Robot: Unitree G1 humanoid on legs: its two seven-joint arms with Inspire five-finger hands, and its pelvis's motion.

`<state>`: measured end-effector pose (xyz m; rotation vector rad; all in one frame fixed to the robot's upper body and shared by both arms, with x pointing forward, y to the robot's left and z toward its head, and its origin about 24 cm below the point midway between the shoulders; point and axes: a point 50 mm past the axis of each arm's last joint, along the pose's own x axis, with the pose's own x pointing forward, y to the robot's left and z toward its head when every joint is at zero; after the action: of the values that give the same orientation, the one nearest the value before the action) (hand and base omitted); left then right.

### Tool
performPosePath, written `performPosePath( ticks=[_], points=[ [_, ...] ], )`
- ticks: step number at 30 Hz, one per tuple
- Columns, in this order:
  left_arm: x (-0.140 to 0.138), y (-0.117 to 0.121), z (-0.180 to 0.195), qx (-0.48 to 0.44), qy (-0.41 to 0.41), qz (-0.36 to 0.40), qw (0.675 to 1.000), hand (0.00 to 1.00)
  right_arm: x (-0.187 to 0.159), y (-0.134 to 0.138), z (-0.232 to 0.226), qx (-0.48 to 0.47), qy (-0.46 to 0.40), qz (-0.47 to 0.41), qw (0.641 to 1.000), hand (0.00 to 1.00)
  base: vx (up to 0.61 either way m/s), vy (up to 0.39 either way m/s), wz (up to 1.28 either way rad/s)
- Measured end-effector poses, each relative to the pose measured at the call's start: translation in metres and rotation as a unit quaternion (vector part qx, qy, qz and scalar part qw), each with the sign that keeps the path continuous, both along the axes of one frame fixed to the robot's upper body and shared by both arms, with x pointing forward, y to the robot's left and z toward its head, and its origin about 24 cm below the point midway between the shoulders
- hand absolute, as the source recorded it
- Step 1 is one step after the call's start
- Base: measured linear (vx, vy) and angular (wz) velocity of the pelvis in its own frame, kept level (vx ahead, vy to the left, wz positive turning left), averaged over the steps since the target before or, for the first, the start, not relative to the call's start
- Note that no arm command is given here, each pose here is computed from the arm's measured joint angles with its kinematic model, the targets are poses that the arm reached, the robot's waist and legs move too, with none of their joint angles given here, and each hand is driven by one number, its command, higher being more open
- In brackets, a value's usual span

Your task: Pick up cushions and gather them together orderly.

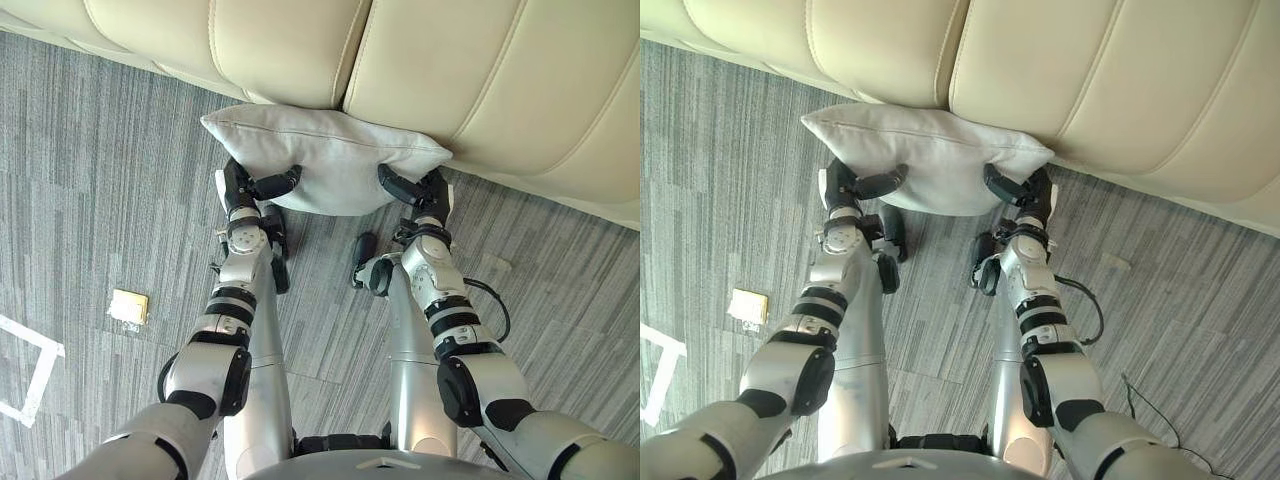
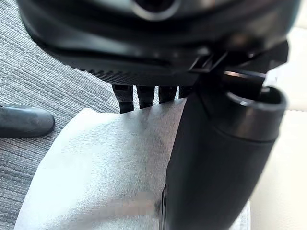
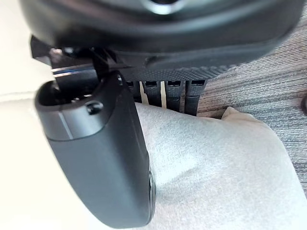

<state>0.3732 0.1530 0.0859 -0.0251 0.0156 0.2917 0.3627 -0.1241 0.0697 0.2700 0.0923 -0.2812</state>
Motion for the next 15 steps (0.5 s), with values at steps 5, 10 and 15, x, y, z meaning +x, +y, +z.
performPosePath(
  ticks=[5,10,15],
  points=[
    [-0.018,-0.016,-0.013,0.016,-0.004,-0.039,0.999,0.0,-0.026,-0.004,-0.033,0.006,0.032,-0.006,0.999,0.0,0.01,0.034,-0.08],
    [-0.049,-0.036,-0.027,0.022,-0.015,-0.1,0.995,0.0,-0.066,-0.029,-0.052,-0.001,0.022,-0.042,0.999,0.0,0.03,0.03,-0.15],
    [-0.077,-0.043,-0.04,0.004,-0.015,-0.124,0.992,0.0,-0.099,-0.044,-0.055,-0.021,0.004,-0.05,0.999,0.0,0.11,0.023,-0.19]
  ],
)
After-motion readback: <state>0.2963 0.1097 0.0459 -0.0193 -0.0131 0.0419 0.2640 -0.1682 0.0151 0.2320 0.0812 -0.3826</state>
